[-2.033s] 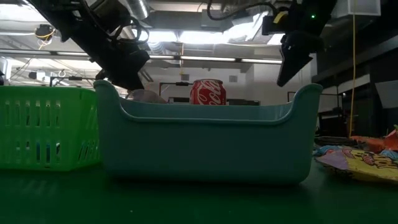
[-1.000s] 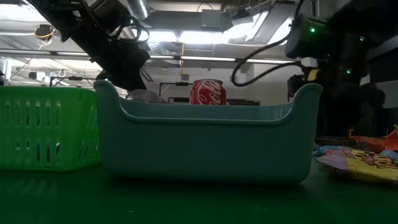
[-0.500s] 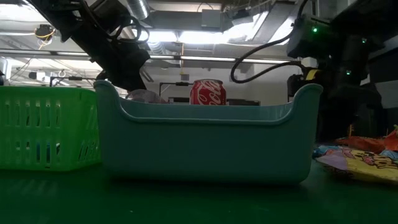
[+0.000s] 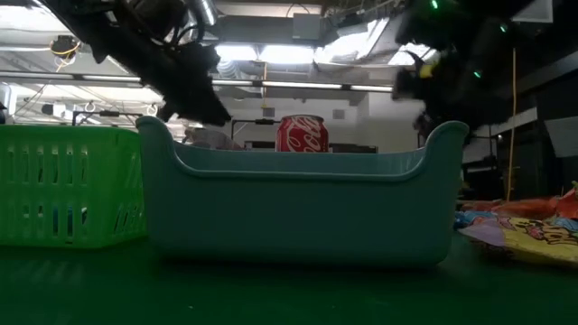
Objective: Sort candy
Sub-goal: Put the yellow candy into the red bin
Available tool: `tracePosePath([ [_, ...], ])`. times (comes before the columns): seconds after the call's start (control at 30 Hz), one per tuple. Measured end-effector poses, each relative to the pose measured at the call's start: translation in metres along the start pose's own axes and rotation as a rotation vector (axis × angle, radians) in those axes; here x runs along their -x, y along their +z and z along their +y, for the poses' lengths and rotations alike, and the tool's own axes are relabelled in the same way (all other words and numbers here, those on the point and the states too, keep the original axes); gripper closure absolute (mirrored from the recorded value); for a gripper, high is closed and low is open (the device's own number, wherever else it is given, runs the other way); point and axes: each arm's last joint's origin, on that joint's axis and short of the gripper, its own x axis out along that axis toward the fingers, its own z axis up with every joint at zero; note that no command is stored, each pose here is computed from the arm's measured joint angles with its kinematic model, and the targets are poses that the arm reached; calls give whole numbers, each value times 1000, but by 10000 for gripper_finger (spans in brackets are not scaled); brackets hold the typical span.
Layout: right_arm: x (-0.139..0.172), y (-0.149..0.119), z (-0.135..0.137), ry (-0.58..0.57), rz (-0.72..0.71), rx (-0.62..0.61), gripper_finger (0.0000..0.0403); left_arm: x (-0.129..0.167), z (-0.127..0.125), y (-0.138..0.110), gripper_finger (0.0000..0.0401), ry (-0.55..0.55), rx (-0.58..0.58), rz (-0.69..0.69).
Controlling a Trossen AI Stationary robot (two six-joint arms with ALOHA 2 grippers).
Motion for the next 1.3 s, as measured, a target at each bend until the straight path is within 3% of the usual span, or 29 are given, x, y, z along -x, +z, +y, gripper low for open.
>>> tracePosePath([
  [0.47, 54, 66, -8, -406, -271, 176, 401, 10, -34, 13, 299, -236, 34, -191],
  [0.97, 59, 113, -12, -464, -657, 297, 402, 17, -50, 12, 299, -304, 19, -232],
  [1.3, 31, 135, -32, -511, -784, 204, 402, 19, -53, 12, 299, -297, -6, -247],
])
